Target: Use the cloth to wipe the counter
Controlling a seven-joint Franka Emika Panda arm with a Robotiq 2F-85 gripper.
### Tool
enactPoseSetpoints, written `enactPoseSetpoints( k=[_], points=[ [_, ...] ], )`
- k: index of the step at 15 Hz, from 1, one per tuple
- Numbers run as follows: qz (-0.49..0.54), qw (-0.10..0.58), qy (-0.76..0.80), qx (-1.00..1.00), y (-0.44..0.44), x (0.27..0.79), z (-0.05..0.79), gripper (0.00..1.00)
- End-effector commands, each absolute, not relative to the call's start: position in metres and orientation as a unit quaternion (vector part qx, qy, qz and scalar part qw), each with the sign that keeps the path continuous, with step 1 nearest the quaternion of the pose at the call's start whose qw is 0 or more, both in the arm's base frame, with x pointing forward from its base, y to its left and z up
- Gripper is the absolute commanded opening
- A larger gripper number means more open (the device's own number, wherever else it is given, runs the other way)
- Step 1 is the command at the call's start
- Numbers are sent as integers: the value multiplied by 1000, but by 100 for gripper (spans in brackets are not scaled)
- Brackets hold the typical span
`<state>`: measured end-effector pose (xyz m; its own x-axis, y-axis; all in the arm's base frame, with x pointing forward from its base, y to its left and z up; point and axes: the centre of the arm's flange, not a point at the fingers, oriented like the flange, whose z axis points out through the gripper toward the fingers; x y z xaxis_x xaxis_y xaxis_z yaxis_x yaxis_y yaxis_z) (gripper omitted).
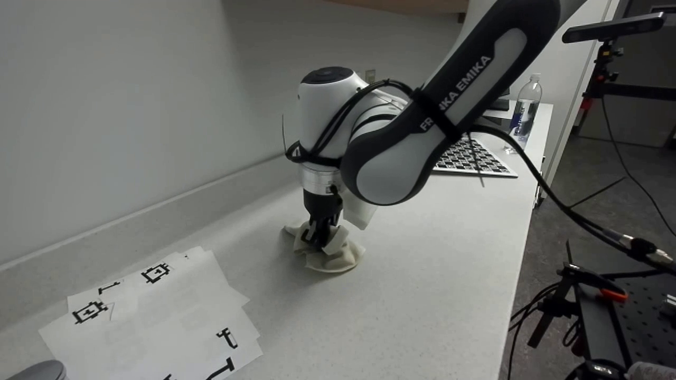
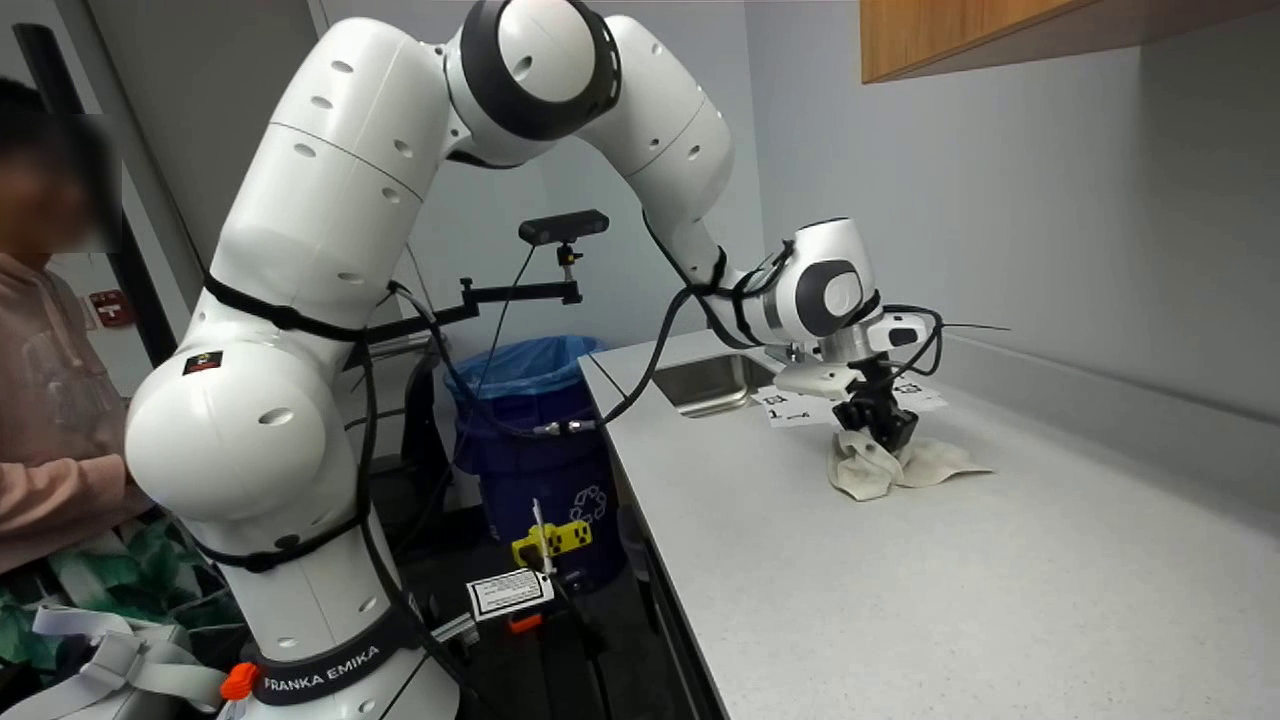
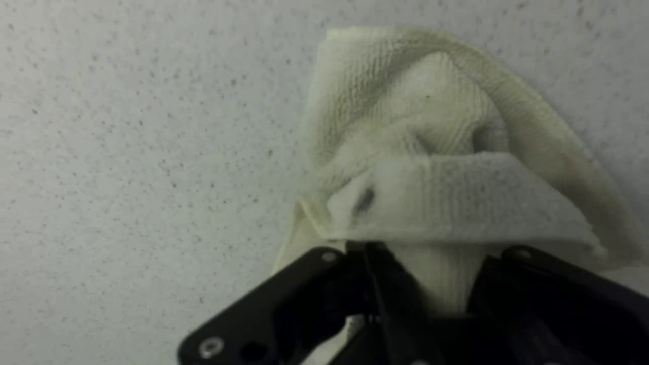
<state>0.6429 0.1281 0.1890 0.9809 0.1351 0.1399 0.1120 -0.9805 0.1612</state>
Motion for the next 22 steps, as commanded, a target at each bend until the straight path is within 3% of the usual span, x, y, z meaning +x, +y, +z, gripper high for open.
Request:
enactPoseSetpoints(
  k=[1, 8, 11, 22],
  points=[
    [12, 62, 88, 994, 124, 578, 167, 4],
    [-42, 68, 134, 988, 115, 511, 163, 4],
    [-34, 70, 133, 988, 111, 511, 168, 4],
    [60, 79, 82, 992, 119, 636, 211, 4]
  ],
)
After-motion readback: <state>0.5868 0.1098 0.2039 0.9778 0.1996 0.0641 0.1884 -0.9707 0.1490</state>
